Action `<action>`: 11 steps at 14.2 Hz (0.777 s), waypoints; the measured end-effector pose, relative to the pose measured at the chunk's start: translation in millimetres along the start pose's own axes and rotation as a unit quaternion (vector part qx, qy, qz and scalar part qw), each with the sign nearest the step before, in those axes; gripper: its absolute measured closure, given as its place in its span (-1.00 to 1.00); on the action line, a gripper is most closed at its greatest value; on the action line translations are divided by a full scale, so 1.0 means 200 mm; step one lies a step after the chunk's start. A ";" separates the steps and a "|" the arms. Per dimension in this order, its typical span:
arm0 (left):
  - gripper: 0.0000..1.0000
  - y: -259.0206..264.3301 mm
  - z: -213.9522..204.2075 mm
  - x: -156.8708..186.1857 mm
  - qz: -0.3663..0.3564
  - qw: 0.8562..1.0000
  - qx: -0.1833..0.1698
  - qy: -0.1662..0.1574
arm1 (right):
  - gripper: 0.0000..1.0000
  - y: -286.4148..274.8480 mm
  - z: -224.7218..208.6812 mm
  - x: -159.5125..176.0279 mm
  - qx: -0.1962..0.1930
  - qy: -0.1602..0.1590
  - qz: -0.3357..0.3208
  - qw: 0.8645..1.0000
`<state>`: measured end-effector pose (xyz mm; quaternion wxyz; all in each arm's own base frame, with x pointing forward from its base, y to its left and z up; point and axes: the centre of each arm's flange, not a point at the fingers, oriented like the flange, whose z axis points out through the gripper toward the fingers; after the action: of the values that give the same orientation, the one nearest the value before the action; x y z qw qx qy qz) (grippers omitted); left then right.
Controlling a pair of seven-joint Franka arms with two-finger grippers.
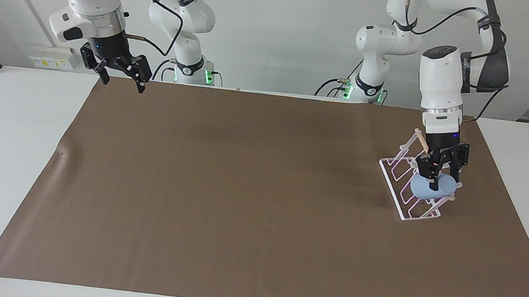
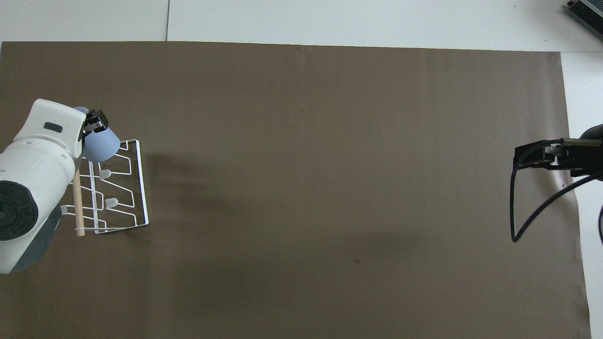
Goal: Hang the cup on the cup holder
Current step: 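Lower the cup with the left gripper onto the rack's top hook, then open the left gripper to release the cup on the rack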
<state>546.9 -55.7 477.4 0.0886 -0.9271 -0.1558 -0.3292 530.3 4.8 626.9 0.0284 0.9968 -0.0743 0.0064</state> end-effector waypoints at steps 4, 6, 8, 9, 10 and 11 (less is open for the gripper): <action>-1.00 0.00 -0.02 0.02 -0.001 1.000 -0.002 0.005 | -1.00 0.00 0.00 0.00 0.000 0.000 0.000 1.000; -1.00 0.00 -0.02 0.02 -0.001 1.000 -0.002 0.005 | -1.00 0.00 0.00 0.00 0.000 0.000 0.000 1.000; -1.00 0.00 -0.02 0.02 -0.001 1.000 -0.002 0.006 | -1.00 0.00 0.00 0.00 0.000 0.000 0.000 1.000; -1.00 0.00 -0.03 0.02 -0.002 1.000 -0.002 0.006 | -1.00 0.00 0.00 0.00 0.000 0.000 0.000 1.000; -1.00 0.00 -0.04 0.03 -0.003 1.000 -0.003 0.008 | -1.00 0.00 0.00 0.00 0.000 0.000 0.000 1.000; -1.00 0.00 -0.05 0.04 -0.009 1.000 -0.005 0.009 | -1.00 0.00 0.00 0.00 0.000 0.000 0.000 1.000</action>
<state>546.8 -56.2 490.3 0.0822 -0.9232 -0.1614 -0.3391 530.3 4.8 626.9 0.0284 0.9968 -0.0743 0.0064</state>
